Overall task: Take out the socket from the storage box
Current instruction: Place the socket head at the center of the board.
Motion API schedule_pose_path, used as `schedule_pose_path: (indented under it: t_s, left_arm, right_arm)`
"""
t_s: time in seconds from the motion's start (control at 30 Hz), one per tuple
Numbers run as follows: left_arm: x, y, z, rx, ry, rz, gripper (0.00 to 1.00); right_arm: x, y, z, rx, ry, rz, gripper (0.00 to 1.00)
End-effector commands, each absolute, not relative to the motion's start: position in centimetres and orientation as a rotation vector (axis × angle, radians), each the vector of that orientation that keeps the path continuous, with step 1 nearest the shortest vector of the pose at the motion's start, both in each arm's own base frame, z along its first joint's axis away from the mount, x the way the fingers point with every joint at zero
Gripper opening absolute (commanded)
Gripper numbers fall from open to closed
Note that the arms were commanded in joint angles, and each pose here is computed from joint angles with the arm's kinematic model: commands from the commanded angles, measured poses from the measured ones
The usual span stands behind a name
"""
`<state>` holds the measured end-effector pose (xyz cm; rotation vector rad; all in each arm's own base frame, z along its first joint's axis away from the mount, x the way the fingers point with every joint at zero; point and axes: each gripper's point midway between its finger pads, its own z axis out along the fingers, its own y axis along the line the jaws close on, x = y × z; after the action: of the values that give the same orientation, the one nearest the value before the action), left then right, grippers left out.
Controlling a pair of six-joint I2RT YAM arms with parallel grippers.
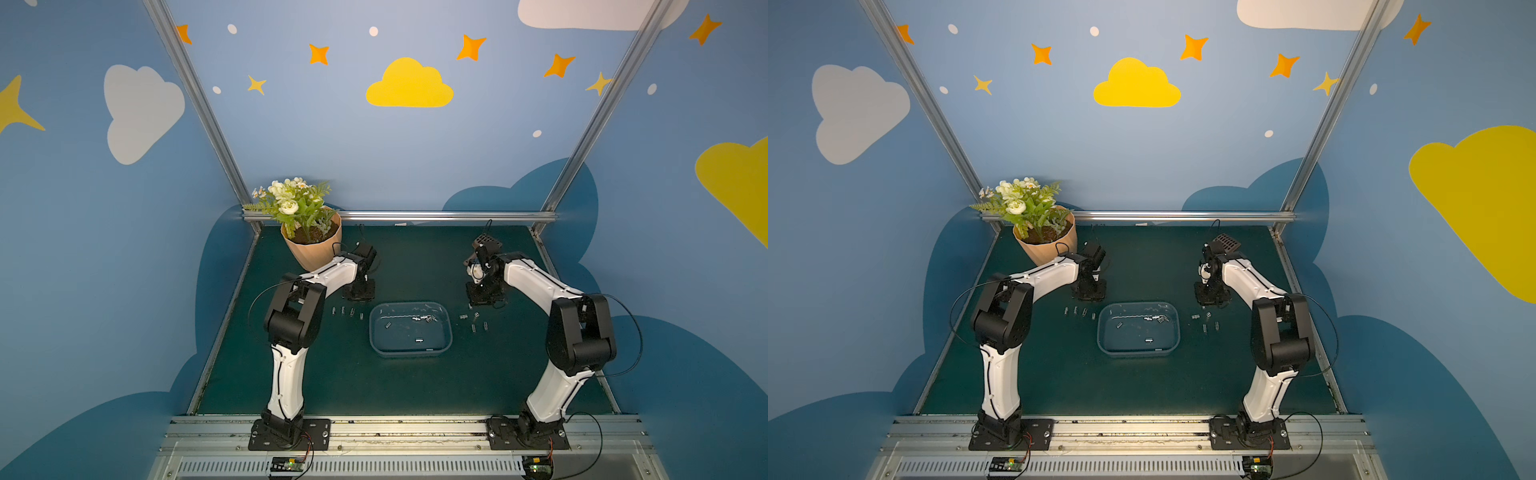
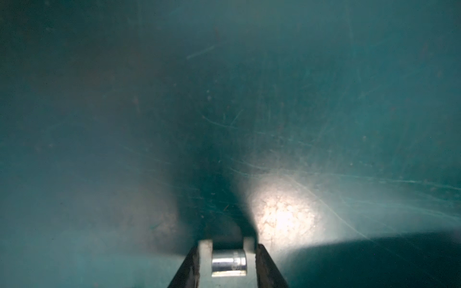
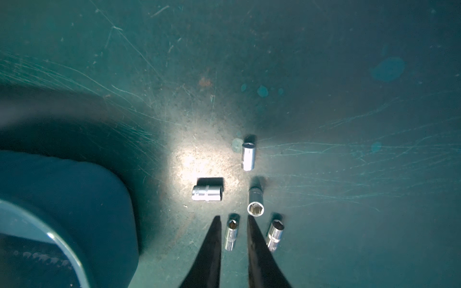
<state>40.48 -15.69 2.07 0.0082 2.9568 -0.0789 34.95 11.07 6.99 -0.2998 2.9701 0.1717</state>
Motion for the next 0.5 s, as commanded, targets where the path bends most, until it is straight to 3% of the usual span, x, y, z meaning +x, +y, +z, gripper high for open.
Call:
schedule_pose_path:
  t_s: [0.0, 0.23, 0.47]
  left_arm:
    - [41.3, -15.2, 6.1, 0.006, 2.883, -0.072, 0.4]
    - [41.4, -14.6, 12.5, 0.019, 2.753, -0.086, 0.45]
    - [39.2, -12.6, 15.2, -0.073, 2.709, -0.034, 0.45]
  right_arm:
    - [34.8, 11.9, 9.3, -0.361, 2.92, 0.175, 0.22]
    - [34.6, 15.3, 12.4, -0.56, 2.788, 0.184, 0.24]
    - [33.4, 21.6, 16.5, -0.775, 2.598, 0.317, 0.3]
